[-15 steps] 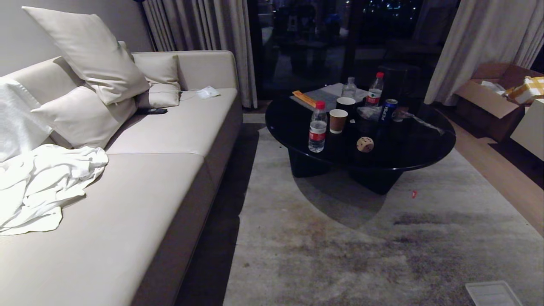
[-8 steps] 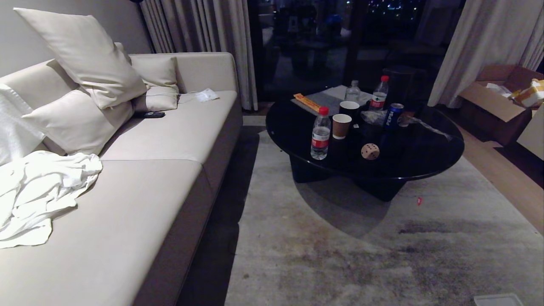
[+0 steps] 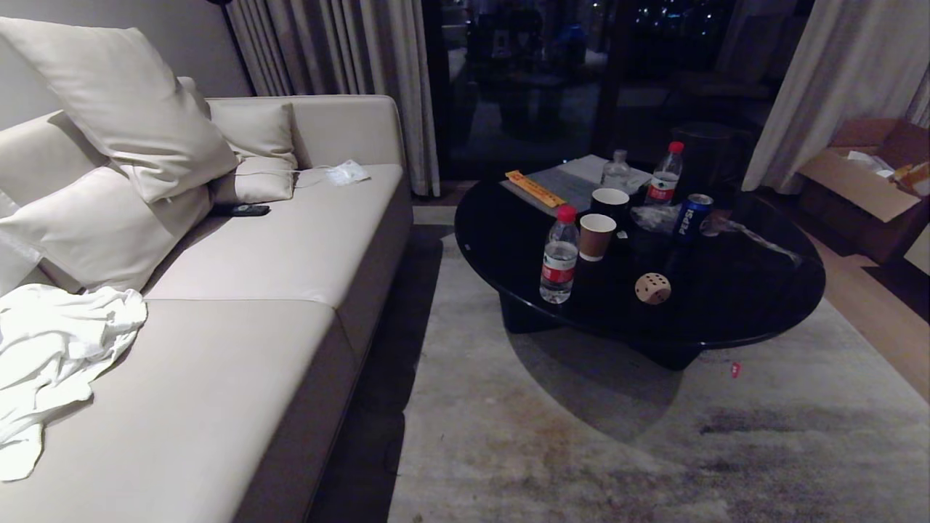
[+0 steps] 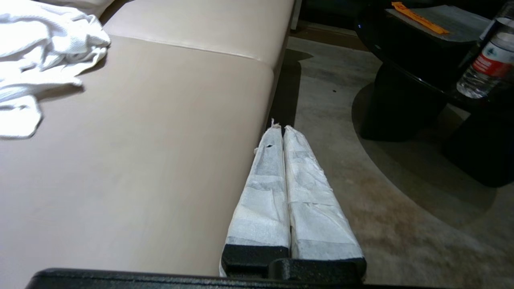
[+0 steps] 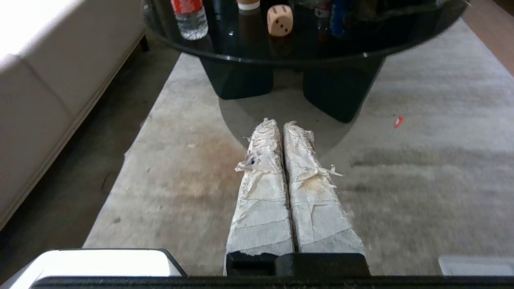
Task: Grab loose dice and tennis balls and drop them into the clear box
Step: Pick up toys out of the box
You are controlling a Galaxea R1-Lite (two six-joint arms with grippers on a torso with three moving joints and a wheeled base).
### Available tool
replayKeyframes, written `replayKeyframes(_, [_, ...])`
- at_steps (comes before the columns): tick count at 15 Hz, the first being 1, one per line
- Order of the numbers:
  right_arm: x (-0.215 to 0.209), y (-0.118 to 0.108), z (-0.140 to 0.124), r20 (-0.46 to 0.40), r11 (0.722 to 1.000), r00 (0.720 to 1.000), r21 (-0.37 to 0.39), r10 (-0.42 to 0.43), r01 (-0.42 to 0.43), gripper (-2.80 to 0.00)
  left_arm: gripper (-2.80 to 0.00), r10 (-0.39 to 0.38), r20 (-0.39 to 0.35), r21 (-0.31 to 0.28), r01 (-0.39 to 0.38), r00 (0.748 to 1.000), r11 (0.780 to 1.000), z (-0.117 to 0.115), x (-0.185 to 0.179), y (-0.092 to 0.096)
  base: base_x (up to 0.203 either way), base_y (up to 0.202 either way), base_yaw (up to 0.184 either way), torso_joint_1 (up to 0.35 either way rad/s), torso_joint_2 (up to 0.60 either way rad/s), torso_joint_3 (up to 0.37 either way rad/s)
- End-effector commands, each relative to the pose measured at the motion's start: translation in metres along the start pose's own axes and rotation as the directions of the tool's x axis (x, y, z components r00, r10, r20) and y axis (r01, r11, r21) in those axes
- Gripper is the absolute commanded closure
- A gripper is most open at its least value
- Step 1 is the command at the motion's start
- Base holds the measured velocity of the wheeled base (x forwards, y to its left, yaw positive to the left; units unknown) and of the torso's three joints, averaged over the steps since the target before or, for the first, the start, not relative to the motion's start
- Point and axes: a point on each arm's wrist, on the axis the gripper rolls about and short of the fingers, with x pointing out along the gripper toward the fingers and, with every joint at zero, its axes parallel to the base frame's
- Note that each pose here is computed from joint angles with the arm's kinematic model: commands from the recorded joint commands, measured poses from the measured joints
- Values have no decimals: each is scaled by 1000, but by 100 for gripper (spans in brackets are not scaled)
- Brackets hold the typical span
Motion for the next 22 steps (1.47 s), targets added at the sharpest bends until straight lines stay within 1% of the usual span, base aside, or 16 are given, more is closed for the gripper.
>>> replayKeyframes(1, [0,0,0,-2,1000,1000,0,0,0,0,0,0,-2,0,0,1000,1000,0,0,0,183,0,0,-2,7,2])
replayKeyframes(6, [0,0,0,-2,1000,1000,0,0,0,0,0,1,-2,-2,-1,1000,1000,0,0,0,184,0,-1,4,-1,3])
replayKeyframes(9, [0,0,0,-2,1000,1000,0,1,-1,0,0,-2,-4,10,2,1000,1000,0,0,0,165,0,-1,3,5,3])
replayKeyframes(16, [0,0,0,-2,1000,1000,0,0,0,0,0,-3,-6,9,3,1000,1000,-1,0,0,0,0,0,0,0,0])
replayKeyframes(22, [0,0,0,-2,1000,1000,-5,2,-2,0,0,-1,-4,9,1,1000,1000,0,0,0,2,4,-101,7,2,2])
